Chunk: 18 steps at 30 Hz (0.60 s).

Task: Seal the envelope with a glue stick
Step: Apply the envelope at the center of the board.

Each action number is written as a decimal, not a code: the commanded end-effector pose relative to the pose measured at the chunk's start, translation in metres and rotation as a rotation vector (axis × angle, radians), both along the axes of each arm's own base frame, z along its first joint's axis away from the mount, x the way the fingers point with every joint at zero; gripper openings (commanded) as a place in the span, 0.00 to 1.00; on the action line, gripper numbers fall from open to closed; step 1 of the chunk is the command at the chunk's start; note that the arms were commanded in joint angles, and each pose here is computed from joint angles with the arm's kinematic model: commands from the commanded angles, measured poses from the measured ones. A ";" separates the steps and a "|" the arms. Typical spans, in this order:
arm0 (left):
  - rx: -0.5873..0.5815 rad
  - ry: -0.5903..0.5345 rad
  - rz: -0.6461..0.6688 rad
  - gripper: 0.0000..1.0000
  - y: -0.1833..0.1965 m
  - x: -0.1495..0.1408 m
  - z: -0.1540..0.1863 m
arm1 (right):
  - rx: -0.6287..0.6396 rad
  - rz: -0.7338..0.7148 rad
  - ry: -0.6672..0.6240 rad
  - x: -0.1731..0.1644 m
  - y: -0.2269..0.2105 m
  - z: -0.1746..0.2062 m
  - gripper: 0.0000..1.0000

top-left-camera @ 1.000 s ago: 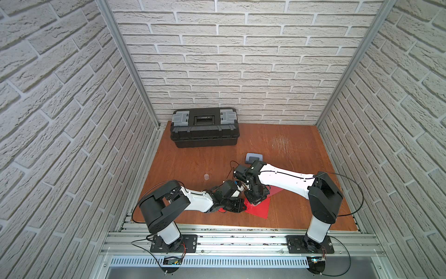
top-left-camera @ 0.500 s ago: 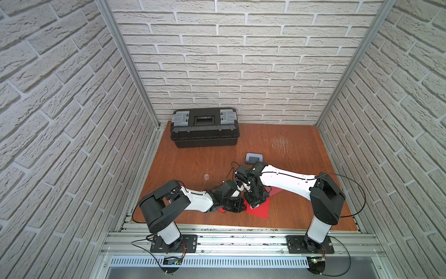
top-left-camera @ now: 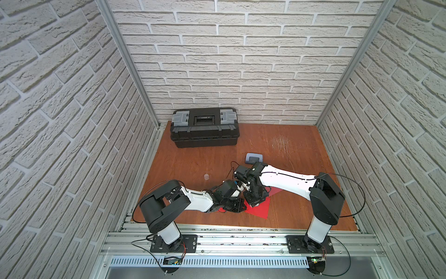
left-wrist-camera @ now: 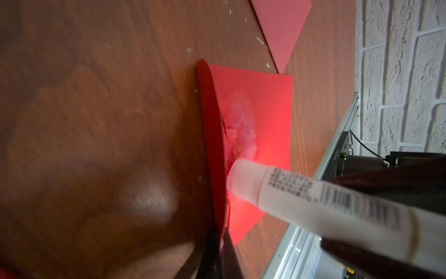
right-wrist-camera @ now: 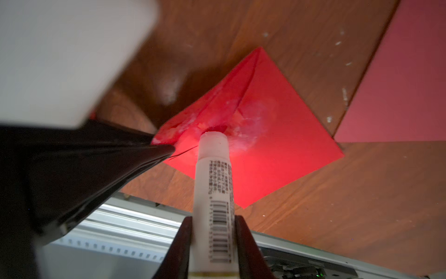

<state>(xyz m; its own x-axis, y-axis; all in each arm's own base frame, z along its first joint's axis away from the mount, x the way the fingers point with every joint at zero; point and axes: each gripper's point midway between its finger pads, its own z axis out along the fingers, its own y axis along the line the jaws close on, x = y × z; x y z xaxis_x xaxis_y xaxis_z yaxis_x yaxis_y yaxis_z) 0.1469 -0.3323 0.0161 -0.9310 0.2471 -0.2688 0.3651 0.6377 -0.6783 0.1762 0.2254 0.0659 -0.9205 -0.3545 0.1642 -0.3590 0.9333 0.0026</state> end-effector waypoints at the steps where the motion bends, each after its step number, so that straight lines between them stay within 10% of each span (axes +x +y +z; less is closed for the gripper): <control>1: 0.205 0.095 0.017 0.01 0.041 -0.020 -0.044 | -0.074 0.026 -0.013 0.005 -0.007 -0.022 0.03; 6: 0.210 0.096 0.021 0.01 0.043 -0.020 -0.044 | -0.369 0.070 -0.115 0.028 -0.051 -0.010 0.03; 14: 0.214 0.095 0.017 0.01 0.042 -0.019 -0.042 | 0.163 0.037 0.129 -0.015 0.040 -0.022 0.03; 18: 0.210 0.091 0.015 0.01 0.040 -0.018 -0.041 | -0.206 0.053 -0.048 0.018 -0.024 -0.017 0.03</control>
<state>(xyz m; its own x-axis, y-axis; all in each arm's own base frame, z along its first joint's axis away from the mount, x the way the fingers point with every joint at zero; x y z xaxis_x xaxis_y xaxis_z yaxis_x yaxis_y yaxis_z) 0.1472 -0.3319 0.0161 -0.9357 0.2432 -0.2556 0.3528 0.6458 -0.6771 0.1798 0.2194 0.0661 -0.9138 -0.3556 0.1962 -0.3697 0.9283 -0.0396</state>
